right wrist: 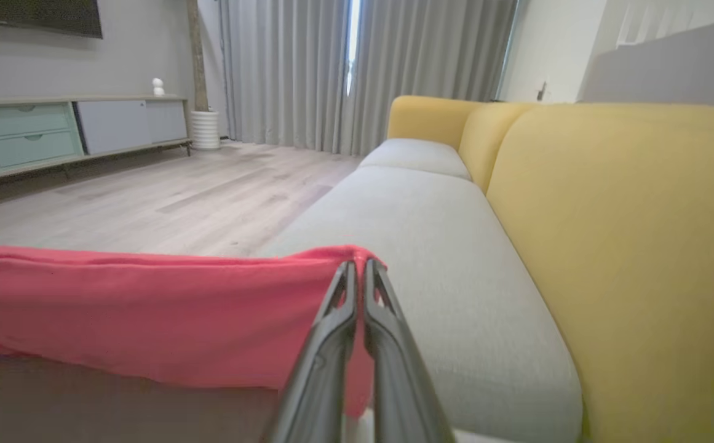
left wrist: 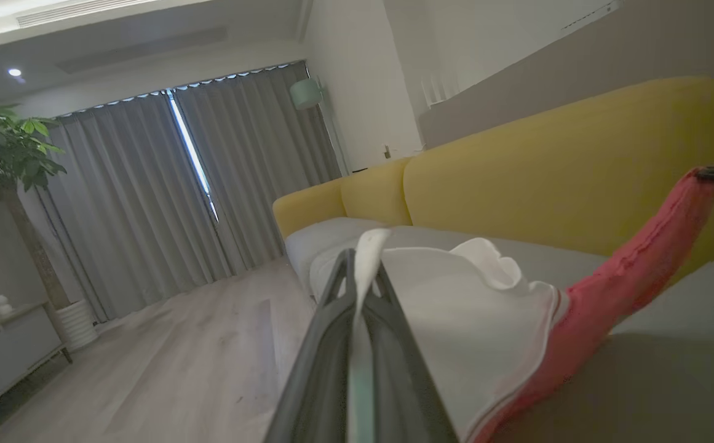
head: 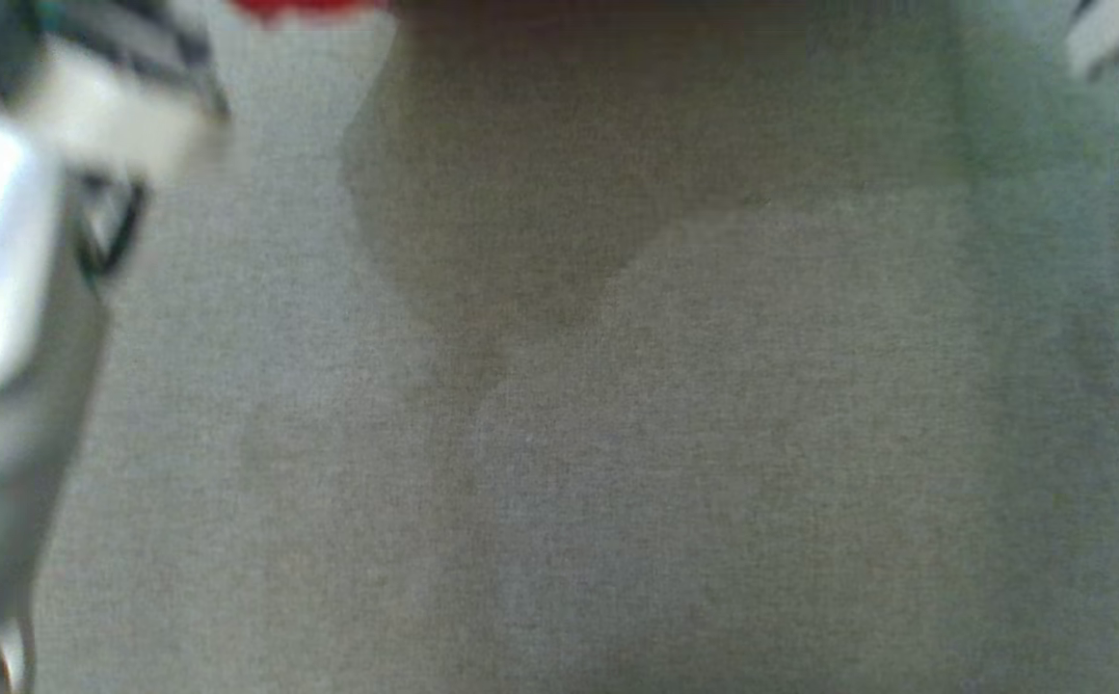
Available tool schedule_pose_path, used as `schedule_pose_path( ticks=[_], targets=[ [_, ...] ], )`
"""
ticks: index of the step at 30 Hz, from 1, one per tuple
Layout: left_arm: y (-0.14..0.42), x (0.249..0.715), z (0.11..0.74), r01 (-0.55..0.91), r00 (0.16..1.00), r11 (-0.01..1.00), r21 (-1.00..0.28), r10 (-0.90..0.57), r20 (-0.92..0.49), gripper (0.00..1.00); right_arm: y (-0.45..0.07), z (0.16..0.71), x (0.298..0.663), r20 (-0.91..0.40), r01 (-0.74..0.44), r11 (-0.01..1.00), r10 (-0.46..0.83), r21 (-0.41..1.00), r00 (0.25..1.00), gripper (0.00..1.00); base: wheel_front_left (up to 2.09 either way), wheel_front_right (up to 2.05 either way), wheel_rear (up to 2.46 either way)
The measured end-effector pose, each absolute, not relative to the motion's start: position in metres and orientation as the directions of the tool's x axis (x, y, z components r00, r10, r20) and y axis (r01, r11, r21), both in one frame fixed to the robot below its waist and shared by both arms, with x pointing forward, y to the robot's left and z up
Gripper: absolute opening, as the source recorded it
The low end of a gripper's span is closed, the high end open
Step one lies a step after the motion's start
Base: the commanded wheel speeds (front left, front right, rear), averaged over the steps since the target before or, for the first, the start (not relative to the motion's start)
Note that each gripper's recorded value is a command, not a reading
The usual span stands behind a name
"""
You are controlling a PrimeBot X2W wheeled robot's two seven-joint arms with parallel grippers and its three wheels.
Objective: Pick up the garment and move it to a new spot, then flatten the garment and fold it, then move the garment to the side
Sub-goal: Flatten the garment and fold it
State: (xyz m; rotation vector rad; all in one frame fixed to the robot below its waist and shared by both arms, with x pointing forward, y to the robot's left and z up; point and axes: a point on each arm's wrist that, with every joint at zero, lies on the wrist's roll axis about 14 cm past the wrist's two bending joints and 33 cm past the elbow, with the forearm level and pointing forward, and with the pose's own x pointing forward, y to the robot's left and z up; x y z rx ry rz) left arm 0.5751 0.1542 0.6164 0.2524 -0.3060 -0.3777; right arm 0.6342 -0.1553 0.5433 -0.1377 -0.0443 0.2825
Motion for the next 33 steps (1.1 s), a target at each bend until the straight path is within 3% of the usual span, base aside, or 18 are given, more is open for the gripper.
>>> schedule_pose_path(
  ticks=[12, 22, 28, 33],
  targets=[
    [0.146, 0.410, 0.489, 0.454, 0.891, 0.878, 0.151, -0.451, -0.056, 0.00, -0.183, 0.464, 0.498, -0.164, -0.276, 0.960, 0.265, -0.047, 0.950, 0.00, 0.00, 0.00, 0.00],
    [0.137, 0.322, 0.444, 0.476, 0.872, 0.871, 0.117, -0.450, -0.193, 0.00, -0.209, 0.432, 0.392, -0.267, -0.199, 0.980, 0.200, 0.032, 0.943, 0.00, 0.00, 0.00, 0.00],
    [0.133, 0.289, 0.430, 0.488, 0.854, 0.869, 0.078, -0.458, -0.245, 0.00, -0.208, 0.421, 0.342, -0.328, -0.157, 0.984, 0.175, 0.082, 0.928, 0.00, 0.00, 0.00, 0.00],
    [0.133, 0.298, 0.435, 0.497, 0.853, 0.862, 0.102, -0.464, -0.238, 0.00, -0.206, 0.427, 0.344, -0.334, -0.146, 0.986, 0.164, 0.077, 0.928, 0.00, 0.00, 0.00, 0.00]
  ],
)
